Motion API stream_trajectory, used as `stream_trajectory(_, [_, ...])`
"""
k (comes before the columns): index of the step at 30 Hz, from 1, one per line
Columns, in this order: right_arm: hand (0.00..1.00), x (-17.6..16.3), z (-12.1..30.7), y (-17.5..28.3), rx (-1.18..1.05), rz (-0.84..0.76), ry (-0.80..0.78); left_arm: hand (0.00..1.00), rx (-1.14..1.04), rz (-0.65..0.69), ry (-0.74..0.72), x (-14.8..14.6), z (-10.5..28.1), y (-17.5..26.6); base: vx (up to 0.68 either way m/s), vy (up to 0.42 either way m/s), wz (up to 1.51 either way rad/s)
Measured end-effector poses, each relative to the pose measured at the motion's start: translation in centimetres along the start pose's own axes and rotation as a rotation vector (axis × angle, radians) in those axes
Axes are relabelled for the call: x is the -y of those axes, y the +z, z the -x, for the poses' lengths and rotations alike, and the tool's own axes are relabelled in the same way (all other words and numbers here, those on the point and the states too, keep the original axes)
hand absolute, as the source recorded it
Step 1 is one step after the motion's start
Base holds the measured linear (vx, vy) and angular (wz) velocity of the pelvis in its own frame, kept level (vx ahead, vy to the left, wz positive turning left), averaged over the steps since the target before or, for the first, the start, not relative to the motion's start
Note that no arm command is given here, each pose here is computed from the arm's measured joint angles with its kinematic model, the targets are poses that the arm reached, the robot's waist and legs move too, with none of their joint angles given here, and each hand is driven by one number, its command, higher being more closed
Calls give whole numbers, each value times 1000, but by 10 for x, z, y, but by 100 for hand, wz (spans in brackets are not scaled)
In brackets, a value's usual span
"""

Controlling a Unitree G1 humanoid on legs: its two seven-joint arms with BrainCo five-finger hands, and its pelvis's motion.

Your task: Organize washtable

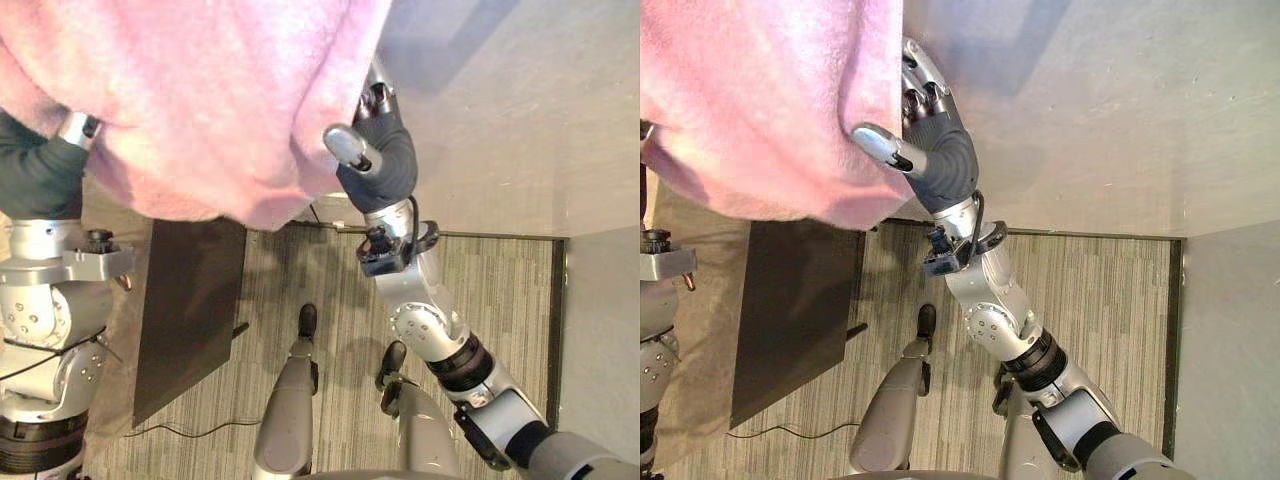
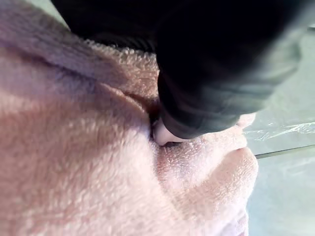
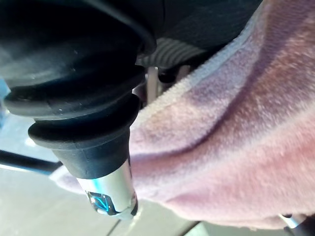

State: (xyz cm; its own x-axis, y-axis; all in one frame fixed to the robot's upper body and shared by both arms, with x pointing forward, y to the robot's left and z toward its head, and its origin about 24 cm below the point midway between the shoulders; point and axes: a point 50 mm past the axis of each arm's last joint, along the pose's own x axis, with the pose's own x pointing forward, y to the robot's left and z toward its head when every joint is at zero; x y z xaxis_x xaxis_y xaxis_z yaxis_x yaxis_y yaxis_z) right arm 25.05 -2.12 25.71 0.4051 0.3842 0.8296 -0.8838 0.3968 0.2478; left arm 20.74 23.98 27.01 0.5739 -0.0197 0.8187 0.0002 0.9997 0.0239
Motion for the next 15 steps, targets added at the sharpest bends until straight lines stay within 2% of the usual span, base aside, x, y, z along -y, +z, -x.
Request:
stream_trajectory(7, [100, 7, -4, 12, 46, 66, -27, 100, 39, 16, 59, 2, 2, -1, 0, 0, 0])
stream_trajectory(15, [100, 24, -3, 37, 123, 214, -84, 100, 71, 9, 103, 6, 8, -2, 3, -4, -1])
